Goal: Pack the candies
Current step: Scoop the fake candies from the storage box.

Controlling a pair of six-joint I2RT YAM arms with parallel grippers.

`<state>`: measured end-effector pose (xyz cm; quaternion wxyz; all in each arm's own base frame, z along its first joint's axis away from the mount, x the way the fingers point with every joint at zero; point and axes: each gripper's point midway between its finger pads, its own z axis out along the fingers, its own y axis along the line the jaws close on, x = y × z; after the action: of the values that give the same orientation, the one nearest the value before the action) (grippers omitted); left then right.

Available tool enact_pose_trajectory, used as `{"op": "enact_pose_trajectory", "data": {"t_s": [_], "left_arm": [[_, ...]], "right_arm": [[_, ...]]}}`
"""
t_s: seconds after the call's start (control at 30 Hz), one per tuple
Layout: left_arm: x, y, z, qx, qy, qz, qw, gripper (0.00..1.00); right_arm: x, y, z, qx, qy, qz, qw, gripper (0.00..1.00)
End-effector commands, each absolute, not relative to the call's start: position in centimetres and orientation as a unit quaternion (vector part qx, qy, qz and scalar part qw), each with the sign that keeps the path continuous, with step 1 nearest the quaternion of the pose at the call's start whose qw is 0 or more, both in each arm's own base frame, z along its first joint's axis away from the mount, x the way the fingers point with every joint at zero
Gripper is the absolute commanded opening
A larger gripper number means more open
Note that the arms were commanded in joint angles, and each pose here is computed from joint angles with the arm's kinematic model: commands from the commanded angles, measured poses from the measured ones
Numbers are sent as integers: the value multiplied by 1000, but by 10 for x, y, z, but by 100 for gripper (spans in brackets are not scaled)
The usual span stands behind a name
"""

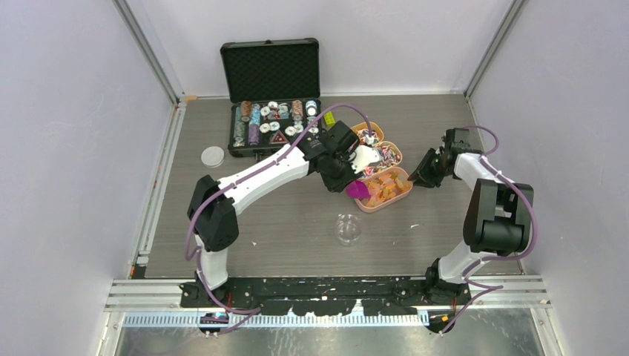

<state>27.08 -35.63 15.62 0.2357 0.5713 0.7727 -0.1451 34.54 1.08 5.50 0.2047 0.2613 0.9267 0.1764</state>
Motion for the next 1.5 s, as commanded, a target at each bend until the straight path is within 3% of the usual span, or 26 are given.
{"op": "enact_pose_trajectory", "data": {"t_s": [0.0, 0.47, 1.47], "left_arm": [[273, -366, 165, 571, 768, -154, 247, 0], [266, -379, 150, 562, 764, -185, 256, 0], [270, -379, 112, 551, 756, -181, 305, 0]], "right_arm": [[346, 18, 51, 237, 934, 180, 199, 30], [337, 18, 43, 265, 928, 166, 201, 11], [336, 21, 53, 261, 923, 177, 220, 5]]}}
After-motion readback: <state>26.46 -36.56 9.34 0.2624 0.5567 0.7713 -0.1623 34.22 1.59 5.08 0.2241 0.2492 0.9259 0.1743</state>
